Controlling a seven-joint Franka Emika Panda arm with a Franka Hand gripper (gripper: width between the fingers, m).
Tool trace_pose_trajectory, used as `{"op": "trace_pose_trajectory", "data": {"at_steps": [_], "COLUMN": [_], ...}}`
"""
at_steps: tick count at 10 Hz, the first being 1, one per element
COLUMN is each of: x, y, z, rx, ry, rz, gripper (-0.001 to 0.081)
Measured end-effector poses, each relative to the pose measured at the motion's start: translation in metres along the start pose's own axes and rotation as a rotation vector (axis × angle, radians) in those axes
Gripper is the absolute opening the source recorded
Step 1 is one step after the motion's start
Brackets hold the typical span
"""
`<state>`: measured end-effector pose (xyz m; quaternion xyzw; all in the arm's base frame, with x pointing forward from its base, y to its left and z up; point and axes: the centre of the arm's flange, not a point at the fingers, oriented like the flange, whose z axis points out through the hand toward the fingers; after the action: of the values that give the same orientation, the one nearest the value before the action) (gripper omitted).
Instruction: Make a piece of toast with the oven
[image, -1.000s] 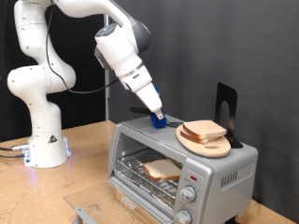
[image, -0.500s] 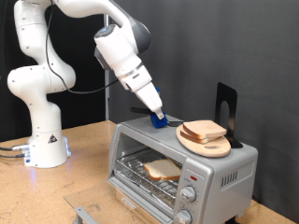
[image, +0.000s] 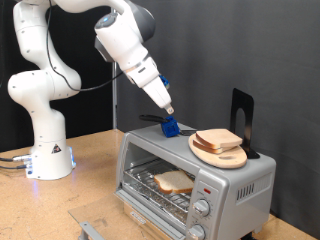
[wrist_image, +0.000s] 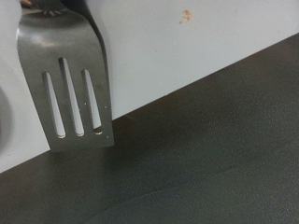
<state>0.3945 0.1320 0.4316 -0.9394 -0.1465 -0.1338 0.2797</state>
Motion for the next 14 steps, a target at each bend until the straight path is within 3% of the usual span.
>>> {"op": "trace_pose_trajectory", "data": {"at_steps": [2, 3, 6, 7, 11, 14], "x": [-0.001, -0.003, -0.009, -0.012, -0.031, -0.049], "y": [0.003, 0.009, 0.039, 0.049, 0.096, 0.127], "z": [0.001, -0.003, -0.044, -0.057, -0.103, -0.134], "rx": [0.004, 0.032, 0.177, 0.198, 0.2, 0.244], "ry": [0.011, -0.002, -0.04, -0.041, -0.055, -0.047], "rz": [0.001, 0.025, 0.066, 0.057, 0.028, 0.018], "gripper": [0.0808, 0.0808, 0.0808, 0.0808, 0.0808, 0.0808]}}
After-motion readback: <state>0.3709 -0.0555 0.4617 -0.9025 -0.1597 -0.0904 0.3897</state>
